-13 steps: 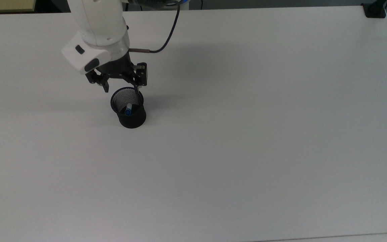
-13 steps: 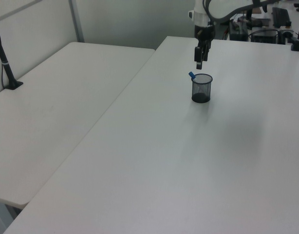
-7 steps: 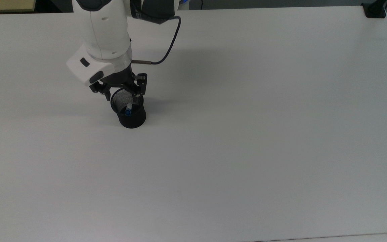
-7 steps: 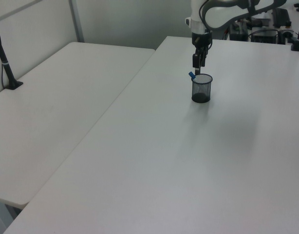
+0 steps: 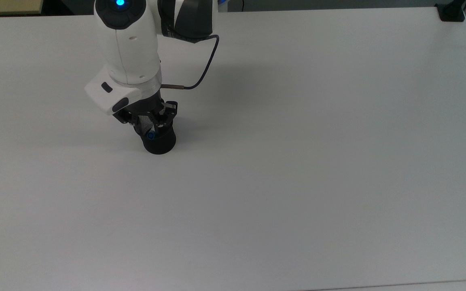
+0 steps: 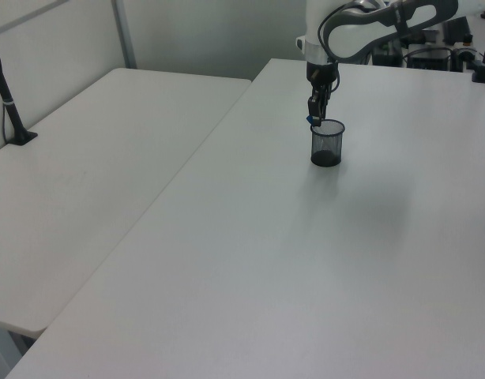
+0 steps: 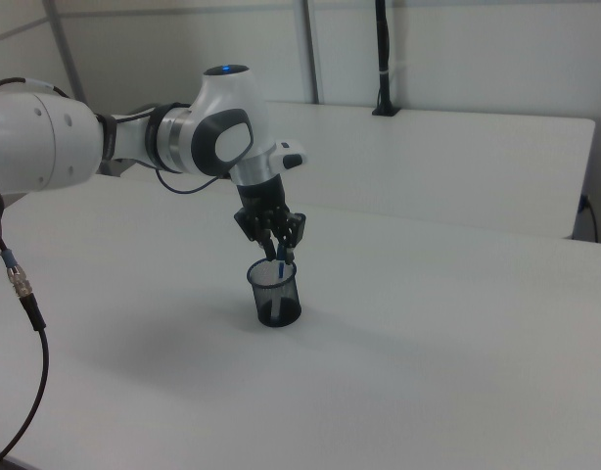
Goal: Remove the marker
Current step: 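Lower the gripper onto the marker's blue cap and close it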
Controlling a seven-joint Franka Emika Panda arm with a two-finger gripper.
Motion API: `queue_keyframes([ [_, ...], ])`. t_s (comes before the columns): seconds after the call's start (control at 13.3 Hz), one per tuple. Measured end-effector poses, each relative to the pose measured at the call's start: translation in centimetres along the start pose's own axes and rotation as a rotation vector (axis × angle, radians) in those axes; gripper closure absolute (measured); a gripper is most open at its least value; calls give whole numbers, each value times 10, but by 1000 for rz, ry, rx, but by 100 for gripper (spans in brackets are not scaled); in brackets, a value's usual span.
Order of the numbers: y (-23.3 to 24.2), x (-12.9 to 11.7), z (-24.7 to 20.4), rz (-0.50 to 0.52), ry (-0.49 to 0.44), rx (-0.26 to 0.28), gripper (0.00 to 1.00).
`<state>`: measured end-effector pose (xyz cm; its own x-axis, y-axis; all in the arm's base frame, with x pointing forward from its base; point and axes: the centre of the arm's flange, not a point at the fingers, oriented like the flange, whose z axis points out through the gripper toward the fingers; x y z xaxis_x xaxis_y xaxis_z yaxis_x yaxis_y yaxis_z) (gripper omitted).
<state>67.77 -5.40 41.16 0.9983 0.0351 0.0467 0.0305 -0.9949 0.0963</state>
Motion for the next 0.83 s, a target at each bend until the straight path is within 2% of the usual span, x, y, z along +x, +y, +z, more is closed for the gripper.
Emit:
queue_keyframes([
  [0.08,0,0,0,0,1,0,67],
  [0.23,-1,0,-1,-2,2,0,70],
  [0.3,-2,1,-1,-2,2,0,78],
  [0.45,-2,1,-1,-3,3,0,83],
  [0.83,-2,1,-2,-3,6,-1,84],
])
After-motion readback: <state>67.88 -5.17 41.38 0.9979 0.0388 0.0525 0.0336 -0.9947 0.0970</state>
